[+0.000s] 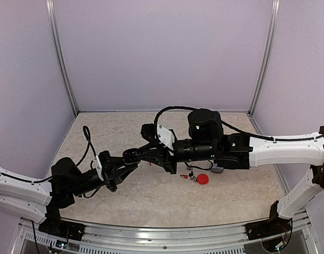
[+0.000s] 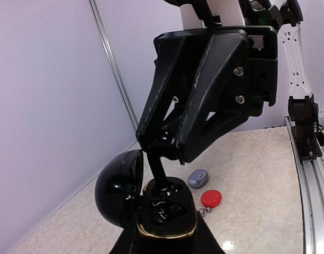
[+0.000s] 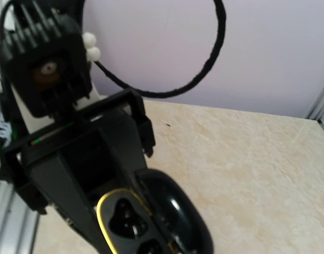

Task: Insert the wireless bluetooth earbuds into the charging case
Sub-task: Insert the right earbud into the right side groove of the charging case.

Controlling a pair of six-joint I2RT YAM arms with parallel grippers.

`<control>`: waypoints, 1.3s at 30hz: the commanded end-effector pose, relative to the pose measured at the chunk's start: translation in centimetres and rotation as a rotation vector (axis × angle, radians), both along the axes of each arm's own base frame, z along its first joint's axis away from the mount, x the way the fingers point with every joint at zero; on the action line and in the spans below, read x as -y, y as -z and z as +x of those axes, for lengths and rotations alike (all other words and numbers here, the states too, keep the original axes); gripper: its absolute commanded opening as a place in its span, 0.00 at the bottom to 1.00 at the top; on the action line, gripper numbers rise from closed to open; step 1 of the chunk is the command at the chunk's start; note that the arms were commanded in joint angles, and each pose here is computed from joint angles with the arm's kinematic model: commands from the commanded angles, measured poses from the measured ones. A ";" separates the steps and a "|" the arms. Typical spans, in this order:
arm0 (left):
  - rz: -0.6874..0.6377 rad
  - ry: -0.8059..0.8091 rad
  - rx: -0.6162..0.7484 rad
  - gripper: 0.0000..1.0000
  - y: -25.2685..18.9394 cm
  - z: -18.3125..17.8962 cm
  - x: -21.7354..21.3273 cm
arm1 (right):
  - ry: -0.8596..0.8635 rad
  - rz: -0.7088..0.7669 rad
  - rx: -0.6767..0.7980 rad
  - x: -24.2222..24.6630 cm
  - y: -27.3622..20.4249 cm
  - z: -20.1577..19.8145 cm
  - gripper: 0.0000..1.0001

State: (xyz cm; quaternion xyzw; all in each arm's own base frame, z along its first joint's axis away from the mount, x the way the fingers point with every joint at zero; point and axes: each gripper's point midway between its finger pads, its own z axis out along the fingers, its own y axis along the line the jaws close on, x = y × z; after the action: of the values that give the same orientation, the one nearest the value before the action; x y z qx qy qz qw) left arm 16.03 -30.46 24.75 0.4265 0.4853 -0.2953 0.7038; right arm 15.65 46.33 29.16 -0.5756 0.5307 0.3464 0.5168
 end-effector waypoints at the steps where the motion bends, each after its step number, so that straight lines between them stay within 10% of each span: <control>1: -0.104 0.044 0.110 0.03 -4.1 -1.3 -0.1 | 0.050 -0.186 0.020 0.2 4.9 0.8 0.01; 39: -0.084 0.031 0.142 0.03 -3.7 -1.1 0.2 | 0.026 0.031 0.035 1.7 -1.2 -0.6 0.00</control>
State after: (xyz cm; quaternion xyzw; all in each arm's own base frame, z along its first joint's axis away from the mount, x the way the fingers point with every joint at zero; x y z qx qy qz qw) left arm 15.32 -30.76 25.30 0.4440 0.4561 -0.2902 0.7146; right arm 14.56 45.50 30.00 -0.5808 0.5125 0.3319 0.5384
